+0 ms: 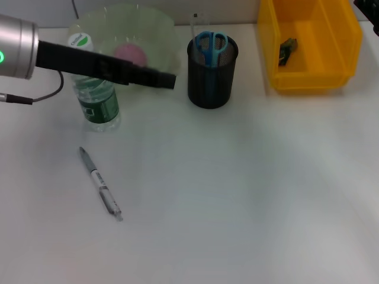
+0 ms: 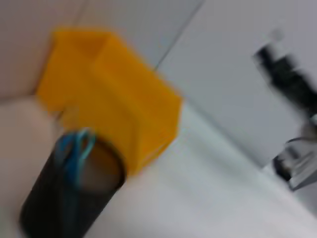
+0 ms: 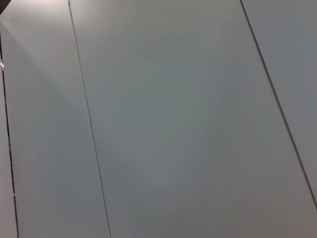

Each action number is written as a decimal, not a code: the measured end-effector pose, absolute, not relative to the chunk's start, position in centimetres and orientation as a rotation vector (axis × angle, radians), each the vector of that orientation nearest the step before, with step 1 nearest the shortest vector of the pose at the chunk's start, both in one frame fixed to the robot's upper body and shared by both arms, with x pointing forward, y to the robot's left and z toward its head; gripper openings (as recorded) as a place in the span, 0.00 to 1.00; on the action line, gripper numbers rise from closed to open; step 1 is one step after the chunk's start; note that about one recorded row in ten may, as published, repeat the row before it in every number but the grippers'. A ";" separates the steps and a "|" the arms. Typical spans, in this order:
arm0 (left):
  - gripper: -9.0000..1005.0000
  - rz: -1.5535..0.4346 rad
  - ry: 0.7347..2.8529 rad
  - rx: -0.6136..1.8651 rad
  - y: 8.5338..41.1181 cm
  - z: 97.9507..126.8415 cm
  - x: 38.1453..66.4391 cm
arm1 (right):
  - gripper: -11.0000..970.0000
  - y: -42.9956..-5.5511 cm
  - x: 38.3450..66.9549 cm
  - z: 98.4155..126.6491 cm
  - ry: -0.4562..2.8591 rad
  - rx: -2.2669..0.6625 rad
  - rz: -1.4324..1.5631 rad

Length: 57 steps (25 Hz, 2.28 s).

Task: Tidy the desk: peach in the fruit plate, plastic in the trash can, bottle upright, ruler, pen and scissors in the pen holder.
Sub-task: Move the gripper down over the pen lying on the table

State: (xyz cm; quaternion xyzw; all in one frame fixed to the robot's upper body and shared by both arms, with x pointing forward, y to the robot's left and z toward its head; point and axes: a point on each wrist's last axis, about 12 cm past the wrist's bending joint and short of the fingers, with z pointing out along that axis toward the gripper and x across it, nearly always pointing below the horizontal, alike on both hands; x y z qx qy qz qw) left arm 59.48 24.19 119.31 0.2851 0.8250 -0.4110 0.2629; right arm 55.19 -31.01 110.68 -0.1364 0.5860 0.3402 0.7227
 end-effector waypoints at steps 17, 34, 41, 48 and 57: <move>0.64 -1.174 1.443 0.815 27.2 119.2 55.6 | 0.53 -30.2 55.3 112.0 1.320 -0.436 0.847; 0.64 -1.196 1.631 0.833 28.4 115.6 54.0 | 0.53 -27.9 55.7 116.9 1.579 -0.883 0.976; 0.65 -1.062 1.892 0.659 28.5 113.0 56.4 | 0.53 -26.9 56.3 115.7 1.563 -0.941 0.947; 0.71 -1.057 2.244 0.537 27.9 114.9 58.8 | 0.53 -28.0 58.2 114.8 1.597 -0.861 0.706; 0.79 -1.071 2.486 0.414 27.7 116.5 57.3 | 0.53 -28.6 58.7 113.3 1.589 -0.811 0.591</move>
